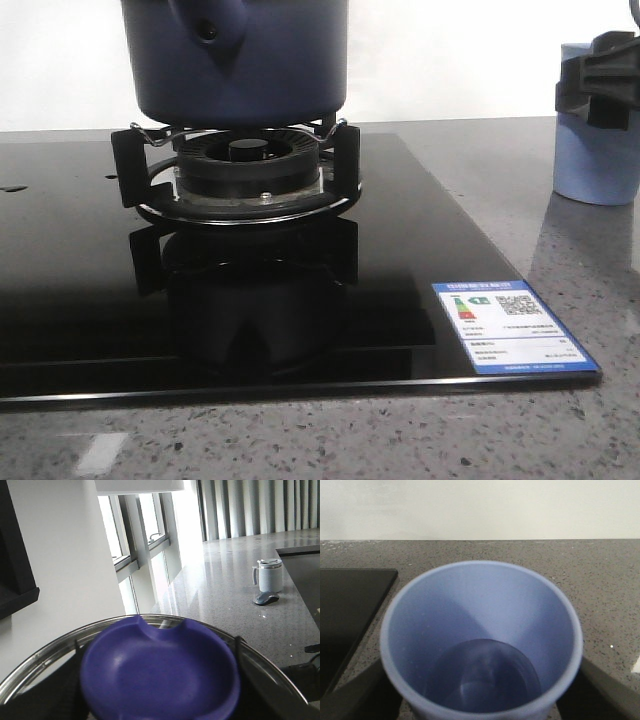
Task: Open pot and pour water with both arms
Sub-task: 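Lift the cup with the right gripper and tilt it to pour water into the pot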
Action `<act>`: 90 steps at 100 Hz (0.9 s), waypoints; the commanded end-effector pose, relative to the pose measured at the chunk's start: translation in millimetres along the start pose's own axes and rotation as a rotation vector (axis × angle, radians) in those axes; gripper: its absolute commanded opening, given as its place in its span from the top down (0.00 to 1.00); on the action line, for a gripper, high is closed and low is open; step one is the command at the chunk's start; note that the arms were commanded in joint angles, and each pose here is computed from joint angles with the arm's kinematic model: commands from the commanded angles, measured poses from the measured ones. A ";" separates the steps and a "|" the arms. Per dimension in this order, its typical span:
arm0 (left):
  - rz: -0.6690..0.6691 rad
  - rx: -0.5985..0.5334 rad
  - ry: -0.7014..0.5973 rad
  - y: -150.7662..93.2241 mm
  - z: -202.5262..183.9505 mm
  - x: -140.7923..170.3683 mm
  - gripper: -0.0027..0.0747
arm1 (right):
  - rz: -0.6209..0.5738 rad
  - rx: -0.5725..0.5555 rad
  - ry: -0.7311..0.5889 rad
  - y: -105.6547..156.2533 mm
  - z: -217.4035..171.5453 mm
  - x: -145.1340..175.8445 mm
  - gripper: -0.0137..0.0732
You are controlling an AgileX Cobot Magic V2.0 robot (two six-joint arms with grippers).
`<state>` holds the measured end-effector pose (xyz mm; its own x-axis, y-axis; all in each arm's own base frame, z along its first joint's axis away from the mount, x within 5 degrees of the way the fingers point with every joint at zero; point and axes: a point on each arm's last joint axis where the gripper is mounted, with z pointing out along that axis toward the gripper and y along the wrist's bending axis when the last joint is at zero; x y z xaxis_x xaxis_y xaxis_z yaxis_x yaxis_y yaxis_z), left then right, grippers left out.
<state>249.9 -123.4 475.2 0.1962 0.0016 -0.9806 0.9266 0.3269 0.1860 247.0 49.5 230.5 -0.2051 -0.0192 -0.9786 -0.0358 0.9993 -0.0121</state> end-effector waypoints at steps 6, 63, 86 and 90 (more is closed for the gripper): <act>-0.006 -0.019 -0.123 -13.0 -11.3 -35.4 0.65 | -0.051 -0.036 -0.177 2.9 -10.2 -32.2 0.50; 0.013 -0.206 -0.129 -33.4 -57.1 -72.8 0.65 | -0.329 -0.361 -0.426 69.8 -37.8 -188.5 0.50; 0.012 -0.205 -0.132 -35.1 -57.7 -74.0 0.65 | -0.447 -0.442 -0.318 113.9 -3.1 -215.4 0.50; 0.014 -0.205 -0.133 -35.6 -57.9 -74.4 0.65 | -0.510 -0.446 -0.318 121.7 2.4 -217.6 0.50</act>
<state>200.0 -83.0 515.0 0.2110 -0.0083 -0.9774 0.8507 0.4941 0.1795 288.5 165.8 408.0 0.0913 -0.3830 -0.9192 -0.4985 0.7815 -0.3751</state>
